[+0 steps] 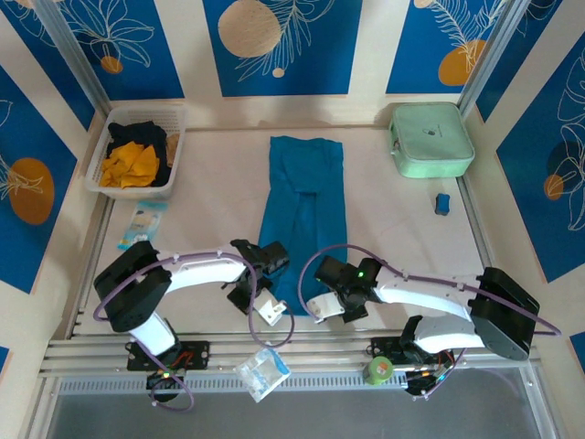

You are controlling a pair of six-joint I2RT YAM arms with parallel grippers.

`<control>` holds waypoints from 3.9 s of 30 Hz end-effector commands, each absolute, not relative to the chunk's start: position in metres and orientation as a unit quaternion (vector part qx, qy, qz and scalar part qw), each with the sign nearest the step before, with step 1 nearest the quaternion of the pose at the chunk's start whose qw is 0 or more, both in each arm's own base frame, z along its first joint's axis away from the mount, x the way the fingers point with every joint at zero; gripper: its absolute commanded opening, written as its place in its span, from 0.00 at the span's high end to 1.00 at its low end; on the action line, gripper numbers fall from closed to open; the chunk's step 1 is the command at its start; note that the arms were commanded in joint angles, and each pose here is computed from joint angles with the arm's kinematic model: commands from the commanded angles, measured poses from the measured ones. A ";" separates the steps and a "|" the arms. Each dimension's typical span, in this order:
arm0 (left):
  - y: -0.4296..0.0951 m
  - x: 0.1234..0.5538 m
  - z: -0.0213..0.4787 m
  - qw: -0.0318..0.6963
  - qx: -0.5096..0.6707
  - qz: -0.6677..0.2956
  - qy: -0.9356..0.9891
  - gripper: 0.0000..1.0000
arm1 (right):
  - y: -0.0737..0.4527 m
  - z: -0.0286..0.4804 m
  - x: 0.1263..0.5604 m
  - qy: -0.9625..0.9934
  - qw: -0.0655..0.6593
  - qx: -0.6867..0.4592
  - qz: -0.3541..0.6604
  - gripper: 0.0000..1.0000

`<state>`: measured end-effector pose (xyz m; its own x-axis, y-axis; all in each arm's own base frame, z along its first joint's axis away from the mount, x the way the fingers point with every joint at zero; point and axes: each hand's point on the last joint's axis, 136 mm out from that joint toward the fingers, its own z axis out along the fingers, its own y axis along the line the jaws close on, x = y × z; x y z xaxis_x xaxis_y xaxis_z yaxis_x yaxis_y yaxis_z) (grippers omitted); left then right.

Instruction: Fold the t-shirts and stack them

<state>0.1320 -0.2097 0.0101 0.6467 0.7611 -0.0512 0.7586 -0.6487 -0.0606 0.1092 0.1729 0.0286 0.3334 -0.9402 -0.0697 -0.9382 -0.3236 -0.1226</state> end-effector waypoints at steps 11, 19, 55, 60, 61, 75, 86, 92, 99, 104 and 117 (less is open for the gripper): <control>-0.247 0.173 0.054 -0.159 -0.877 -0.053 -0.450 1.00 | 0.170 0.051 0.098 0.603 0.099 -0.791 0.023 1.00; -0.254 0.203 0.113 -0.247 -0.843 -0.089 -0.469 1.00 | 0.189 0.083 0.143 0.634 0.202 -0.747 0.013 1.00; -0.249 0.419 0.127 -0.344 -0.734 -0.125 -0.572 1.00 | 0.160 0.119 0.401 0.749 0.274 -0.604 0.002 1.00; -0.255 0.430 0.110 -0.346 -0.735 -0.122 -0.570 1.00 | 0.157 0.099 0.417 0.766 0.257 -0.589 0.004 1.00; -0.256 0.432 0.107 -0.347 -0.735 -0.121 -0.570 1.00 | 0.157 0.095 0.421 0.769 0.256 -0.586 0.001 1.00; -0.246 0.485 0.096 -0.378 -0.666 -0.168 -0.620 0.69 | 0.141 0.068 0.482 0.854 0.276 -0.441 -0.020 0.70; -0.217 0.531 0.158 -0.477 -0.528 -0.285 -0.642 0.26 | 0.133 0.096 0.490 0.869 0.325 -0.374 -0.017 0.66; -0.199 0.500 0.212 -0.535 -0.506 -0.244 -0.631 0.20 | 0.135 0.134 0.450 0.814 0.368 -0.449 0.009 0.66; -0.202 0.431 0.227 -0.542 -0.579 -0.154 -0.589 0.10 | 0.143 0.143 0.363 0.721 0.330 -0.605 0.067 0.62; -0.213 0.376 0.226 -0.515 -0.653 -0.097 -0.547 0.07 | 0.146 0.123 0.293 0.642 0.229 -0.727 0.080 0.59; -0.212 0.314 0.195 -0.459 -0.733 -0.063 -0.498 0.08 | 0.139 0.056 0.255 0.582 0.093 -0.807 0.025 0.56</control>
